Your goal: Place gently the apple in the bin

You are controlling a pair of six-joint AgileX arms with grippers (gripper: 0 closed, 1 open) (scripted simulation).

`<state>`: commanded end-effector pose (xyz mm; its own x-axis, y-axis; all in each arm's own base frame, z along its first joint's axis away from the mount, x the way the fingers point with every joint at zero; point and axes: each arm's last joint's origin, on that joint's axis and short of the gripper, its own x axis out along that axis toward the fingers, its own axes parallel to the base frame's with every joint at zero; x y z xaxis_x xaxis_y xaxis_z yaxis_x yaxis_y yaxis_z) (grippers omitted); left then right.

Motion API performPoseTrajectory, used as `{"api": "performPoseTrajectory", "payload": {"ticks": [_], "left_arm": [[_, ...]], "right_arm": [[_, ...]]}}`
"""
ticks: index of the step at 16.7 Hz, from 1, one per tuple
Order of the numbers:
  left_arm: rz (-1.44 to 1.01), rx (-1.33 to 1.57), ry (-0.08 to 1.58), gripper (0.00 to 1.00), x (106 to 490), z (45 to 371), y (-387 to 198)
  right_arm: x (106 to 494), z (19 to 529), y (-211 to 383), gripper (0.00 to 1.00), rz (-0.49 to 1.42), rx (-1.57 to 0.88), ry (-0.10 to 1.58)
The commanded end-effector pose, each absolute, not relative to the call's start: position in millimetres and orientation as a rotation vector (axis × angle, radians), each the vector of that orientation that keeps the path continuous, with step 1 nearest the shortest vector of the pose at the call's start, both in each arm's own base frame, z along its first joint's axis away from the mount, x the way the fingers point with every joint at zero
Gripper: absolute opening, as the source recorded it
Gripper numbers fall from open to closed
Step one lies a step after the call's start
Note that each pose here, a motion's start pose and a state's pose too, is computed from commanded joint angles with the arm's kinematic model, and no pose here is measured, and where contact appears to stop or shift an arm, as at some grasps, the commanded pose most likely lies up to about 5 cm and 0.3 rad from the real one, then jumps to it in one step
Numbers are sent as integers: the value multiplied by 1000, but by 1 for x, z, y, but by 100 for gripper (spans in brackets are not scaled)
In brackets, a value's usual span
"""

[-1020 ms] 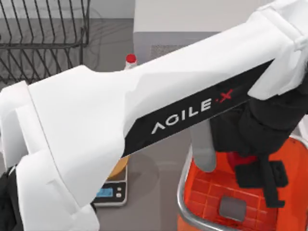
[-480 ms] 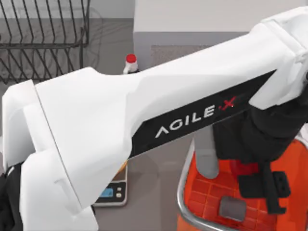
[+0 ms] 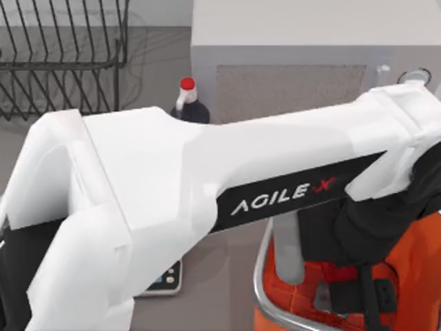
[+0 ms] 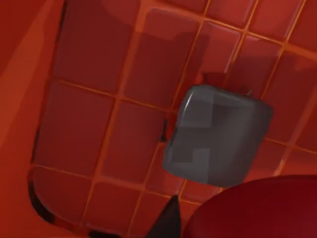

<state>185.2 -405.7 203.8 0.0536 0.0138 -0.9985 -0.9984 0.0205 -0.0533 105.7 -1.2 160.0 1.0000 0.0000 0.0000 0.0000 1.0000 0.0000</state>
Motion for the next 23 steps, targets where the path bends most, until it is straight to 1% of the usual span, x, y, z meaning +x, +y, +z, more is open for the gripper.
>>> {"api": "performPoseTrajectory", "payload": {"ticks": [4, 17, 18, 23], "left_arm": [[1162, -1209, 1169, 0, 185, 204, -406], [1162, -1209, 1169, 98, 185, 204, -406], [1162, -1209, 1169, 100, 185, 204, -406], [1162, -1209, 1169, 100, 185, 204, -406]], "right_arm": [[106, 160, -1, 100, 0, 0, 0], [106, 160, -1, 100, 0, 0, 0], [106, 160, -1, 100, 0, 0, 0], [106, 160, -1, 100, 0, 0, 0]]}}
